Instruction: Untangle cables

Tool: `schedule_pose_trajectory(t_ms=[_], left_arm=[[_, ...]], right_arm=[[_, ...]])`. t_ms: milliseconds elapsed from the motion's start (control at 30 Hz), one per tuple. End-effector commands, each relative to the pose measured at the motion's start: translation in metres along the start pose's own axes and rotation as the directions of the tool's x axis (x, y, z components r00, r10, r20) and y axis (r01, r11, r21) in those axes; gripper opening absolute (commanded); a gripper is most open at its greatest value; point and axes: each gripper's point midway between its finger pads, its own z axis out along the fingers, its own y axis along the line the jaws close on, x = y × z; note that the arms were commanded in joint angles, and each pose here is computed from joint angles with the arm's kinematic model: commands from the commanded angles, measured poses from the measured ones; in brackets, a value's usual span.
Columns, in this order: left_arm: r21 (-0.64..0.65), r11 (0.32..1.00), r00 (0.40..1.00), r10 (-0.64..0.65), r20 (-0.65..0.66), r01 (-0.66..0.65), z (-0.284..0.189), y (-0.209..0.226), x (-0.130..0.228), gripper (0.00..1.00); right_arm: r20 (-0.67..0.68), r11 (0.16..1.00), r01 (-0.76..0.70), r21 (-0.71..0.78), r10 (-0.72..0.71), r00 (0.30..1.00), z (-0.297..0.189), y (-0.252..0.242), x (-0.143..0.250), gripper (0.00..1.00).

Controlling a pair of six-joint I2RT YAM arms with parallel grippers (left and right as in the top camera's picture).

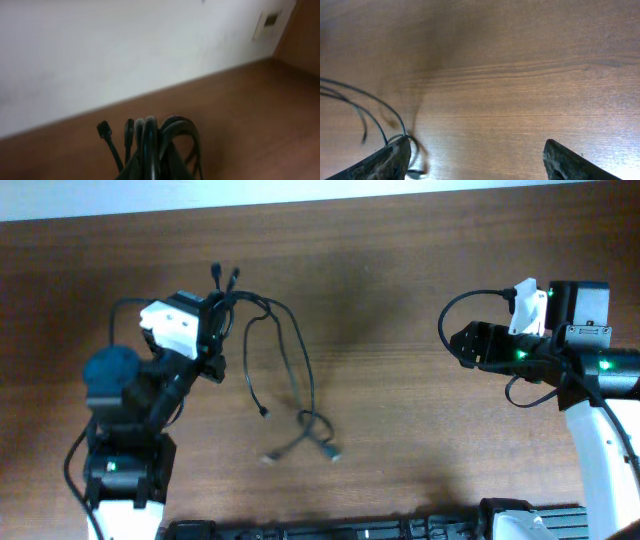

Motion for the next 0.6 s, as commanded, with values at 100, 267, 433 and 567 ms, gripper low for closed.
schedule_pose_trajectory(t_ms=[100,267,433,567], left_arm=[[0.123,0.99,0.993,-0.061,-0.106,0.074,0.023,-0.012,0.028,0.0],[0.1,0.992,0.992,-0.063,-0.114,0.075,0.027,-0.007,0.031,0.0],[0.169,0.985,0.997,-0.055,0.056,0.045,0.026,-0.016,-0.012,0.0],[0.31,0.949,0.951,-0.047,0.306,-0.053,0.007,-0.04,-0.077,0.0]], right_arm=[[-0.062,0.999,0.044,-0.005,-0.044,0.997,0.002,-0.002,0.016,0.89],[-0.089,0.984,0.105,-0.144,-0.118,0.989,0.0,0.021,0.025,0.89],[-0.101,0.972,0.152,-0.18,-0.172,0.98,0.003,0.037,0.031,0.9],[-0.078,0.945,0.236,-0.228,-0.259,0.963,0.007,0.062,0.032,0.9]])
